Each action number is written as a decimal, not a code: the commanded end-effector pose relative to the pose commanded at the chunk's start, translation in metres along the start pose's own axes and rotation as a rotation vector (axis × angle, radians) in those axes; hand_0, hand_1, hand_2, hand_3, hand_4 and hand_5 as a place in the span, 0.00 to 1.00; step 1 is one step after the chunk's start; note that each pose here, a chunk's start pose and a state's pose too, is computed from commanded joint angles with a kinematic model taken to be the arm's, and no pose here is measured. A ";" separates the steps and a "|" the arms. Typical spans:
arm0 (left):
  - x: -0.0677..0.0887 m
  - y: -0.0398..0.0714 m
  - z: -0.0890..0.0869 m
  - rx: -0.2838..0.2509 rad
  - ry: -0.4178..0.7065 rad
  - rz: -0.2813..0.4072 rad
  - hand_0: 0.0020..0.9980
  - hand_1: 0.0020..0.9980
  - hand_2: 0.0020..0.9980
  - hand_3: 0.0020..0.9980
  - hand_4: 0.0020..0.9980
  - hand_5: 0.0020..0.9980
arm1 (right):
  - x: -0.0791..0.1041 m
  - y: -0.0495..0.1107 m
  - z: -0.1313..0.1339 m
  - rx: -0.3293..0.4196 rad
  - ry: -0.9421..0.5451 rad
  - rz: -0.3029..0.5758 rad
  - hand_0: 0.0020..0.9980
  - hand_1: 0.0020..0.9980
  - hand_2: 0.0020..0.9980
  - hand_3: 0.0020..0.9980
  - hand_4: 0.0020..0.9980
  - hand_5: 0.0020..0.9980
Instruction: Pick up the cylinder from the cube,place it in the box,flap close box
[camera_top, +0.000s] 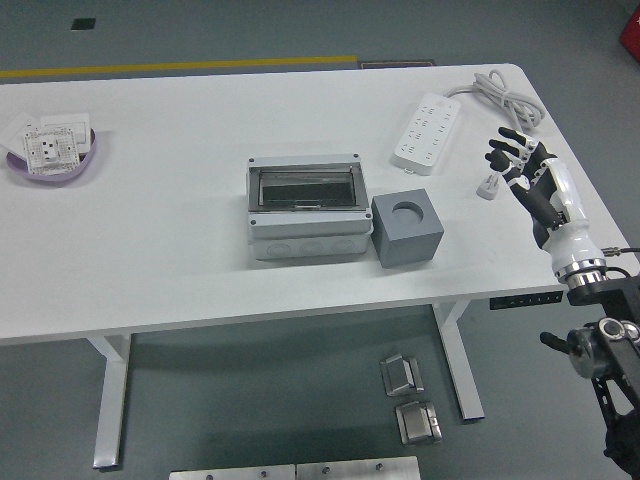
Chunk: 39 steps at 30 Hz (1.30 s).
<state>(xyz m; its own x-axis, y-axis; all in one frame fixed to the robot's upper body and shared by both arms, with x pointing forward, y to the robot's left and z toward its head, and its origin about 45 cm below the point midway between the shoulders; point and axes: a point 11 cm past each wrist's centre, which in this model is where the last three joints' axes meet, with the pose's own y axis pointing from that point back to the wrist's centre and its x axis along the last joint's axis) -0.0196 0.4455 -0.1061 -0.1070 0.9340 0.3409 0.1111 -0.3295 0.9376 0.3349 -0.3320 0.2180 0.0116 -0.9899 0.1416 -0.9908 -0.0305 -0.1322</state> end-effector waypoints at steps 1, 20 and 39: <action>0.000 0.000 0.001 -0.002 0.000 0.001 0.69 0.68 0.69 0.81 0.77 0.44 | 0.001 0.000 -0.001 0.004 0.009 0.003 0.79 0.73 0.77 0.81 0.94 0.56; 0.014 0.002 0.009 -0.010 -0.004 0.024 0.69 0.68 0.69 0.81 0.77 0.44 | 0.026 0.002 -0.010 0.036 0.060 0.090 0.80 0.73 0.77 0.80 0.94 0.57; 0.014 0.000 -0.005 0.016 0.007 0.026 0.69 0.68 0.69 0.81 0.77 0.44 | 0.008 -0.007 0.002 -0.013 0.057 0.028 0.80 0.74 0.77 0.80 0.94 0.55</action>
<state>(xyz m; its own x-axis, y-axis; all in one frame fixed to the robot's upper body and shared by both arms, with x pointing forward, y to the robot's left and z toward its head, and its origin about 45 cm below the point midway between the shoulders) -0.0260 0.4580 -0.1010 -0.1107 0.9243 0.3653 0.1295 -0.3510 0.9274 0.3427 -0.3399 0.2177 -0.0236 -0.9809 0.1933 -0.9923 -0.0005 -0.1238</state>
